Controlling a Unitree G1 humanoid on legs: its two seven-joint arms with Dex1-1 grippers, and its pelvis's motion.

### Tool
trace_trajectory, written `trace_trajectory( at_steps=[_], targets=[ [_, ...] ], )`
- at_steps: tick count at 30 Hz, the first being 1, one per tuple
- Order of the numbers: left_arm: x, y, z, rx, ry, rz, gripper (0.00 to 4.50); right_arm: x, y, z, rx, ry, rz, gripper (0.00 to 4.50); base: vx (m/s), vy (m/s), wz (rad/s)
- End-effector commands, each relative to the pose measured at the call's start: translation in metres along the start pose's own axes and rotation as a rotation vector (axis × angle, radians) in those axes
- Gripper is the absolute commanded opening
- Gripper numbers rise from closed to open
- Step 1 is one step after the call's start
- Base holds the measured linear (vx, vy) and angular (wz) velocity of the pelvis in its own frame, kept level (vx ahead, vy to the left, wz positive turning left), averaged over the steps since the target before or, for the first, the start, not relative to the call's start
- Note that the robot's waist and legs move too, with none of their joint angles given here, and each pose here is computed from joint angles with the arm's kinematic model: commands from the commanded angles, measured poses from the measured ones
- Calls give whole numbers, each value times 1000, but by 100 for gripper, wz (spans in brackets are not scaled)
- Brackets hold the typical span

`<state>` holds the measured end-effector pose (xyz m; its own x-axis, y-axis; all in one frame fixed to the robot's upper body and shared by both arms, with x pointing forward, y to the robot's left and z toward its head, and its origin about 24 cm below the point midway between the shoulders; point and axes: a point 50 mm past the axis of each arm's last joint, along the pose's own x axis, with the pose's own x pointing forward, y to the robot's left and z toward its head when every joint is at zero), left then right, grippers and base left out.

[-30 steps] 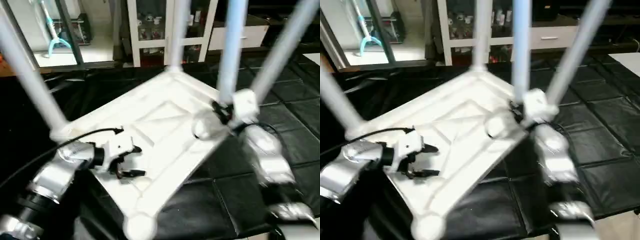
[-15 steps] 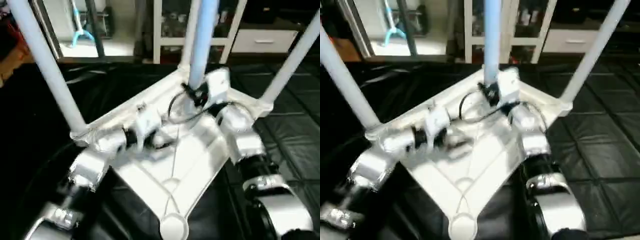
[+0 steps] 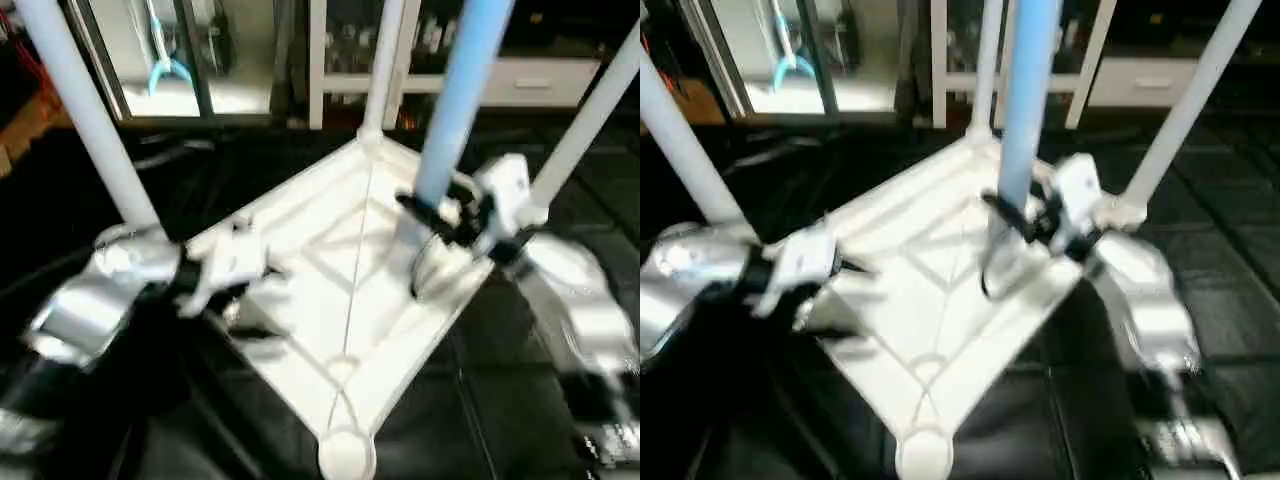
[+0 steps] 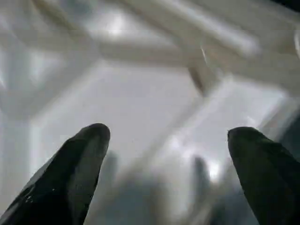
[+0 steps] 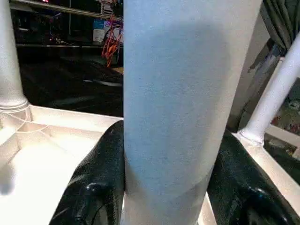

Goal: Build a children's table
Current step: Rotate table base

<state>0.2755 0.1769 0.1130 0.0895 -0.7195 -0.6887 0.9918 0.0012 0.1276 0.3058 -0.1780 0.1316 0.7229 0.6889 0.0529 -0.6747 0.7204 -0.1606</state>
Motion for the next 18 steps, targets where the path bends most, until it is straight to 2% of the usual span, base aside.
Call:
trace_trajectory(
  at_steps=[1, 4, 9, 13, 16, 18],
  targets=[
    [2, -8, 3, 45, 47, -64, 444, -6, 1, 8, -2, -21, -12, 186, 0, 0, 0],
    [1, -14, -2, 60, 116, -101, 444, -14, 5, 8, 15, -12, -25, 186, 0, 0, 0],
    [-1, -16, -3, 67, 132, -119, 444, -19, 10, 8, 37, 1, -32, 186, 0, 0, 0],
    [3, -15, -6, 116, 166, -86, 444, -21, 14, 8, 49, 14, -37, 186, 0, 0, 0],
    [12, -8, -5, 156, 139, 7, 407, -21, 17, 7, 59, 21, -47, 186, 0, 0, 0],
    [15, -8, -6, 159, 138, 17, 402, -21, 18, 6, 63, 25, -50, 186, 0, 0, 0]
  ],
)
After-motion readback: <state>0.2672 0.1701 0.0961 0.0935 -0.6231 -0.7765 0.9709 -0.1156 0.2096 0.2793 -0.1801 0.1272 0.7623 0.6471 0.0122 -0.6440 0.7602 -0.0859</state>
